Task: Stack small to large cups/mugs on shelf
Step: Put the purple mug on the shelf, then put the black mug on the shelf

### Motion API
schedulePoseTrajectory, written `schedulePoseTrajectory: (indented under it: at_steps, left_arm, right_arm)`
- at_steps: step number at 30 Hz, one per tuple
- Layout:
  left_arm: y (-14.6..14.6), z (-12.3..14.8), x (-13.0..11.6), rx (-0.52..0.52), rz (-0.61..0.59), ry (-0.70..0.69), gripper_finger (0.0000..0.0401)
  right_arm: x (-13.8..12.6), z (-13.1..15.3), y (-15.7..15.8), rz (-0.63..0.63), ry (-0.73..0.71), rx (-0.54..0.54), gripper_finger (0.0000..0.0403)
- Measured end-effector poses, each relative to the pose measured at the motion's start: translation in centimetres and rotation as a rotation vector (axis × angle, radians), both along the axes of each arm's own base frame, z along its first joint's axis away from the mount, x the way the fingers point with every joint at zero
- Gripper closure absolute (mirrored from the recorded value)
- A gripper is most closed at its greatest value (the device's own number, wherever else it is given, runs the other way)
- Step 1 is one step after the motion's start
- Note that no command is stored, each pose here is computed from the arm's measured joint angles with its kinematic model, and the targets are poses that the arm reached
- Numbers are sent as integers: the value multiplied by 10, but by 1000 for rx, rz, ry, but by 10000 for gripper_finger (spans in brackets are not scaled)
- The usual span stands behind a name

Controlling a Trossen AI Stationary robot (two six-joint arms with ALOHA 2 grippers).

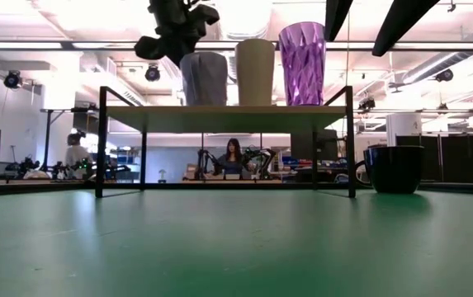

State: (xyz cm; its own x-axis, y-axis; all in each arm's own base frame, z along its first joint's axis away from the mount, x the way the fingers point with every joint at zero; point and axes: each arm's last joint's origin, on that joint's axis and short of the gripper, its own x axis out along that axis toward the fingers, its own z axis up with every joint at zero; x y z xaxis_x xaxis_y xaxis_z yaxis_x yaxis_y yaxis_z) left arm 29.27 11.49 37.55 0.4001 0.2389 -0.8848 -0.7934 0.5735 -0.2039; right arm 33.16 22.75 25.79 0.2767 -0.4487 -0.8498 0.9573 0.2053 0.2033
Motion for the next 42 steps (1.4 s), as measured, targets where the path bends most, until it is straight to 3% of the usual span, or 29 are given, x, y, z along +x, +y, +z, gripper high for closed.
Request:
schedulePoseTrajectory:
  at_steps: [15, 21, 28, 31, 37, 40, 42]
  left_arm:
    - [-1, 10, -4, 24, 22, -41, 318]
    - [-10, 27, -25, 41, -14, -73, 312]
    - [-63, 59, -63, -15, -308, -263, 312]
    - [-91, 64, -78, 7, -503, -341, 312]
    - [-135, 47, -103, 22, -737, -489, 312]
    - [-146, 32, -112, 13, -779, -588, 312]
    - [-150, 20, -118, -12, -774, -644, 312]
  right_arm:
    - [-4, 0, -3, -10, 26, -41, 204]
    - [-10, 7, -7, -74, -35, -104, 204]
    - [-14, 27, -30, -3, -24, -151, 204]
    - [-10, 48, -43, 124, -49, -175, 204]
    - [12, 104, -71, 431, -263, -259, 204]
    - [16, 136, -85, 472, -405, -386, 204]
    - [11, 155, -96, 434, -451, -465, 204]
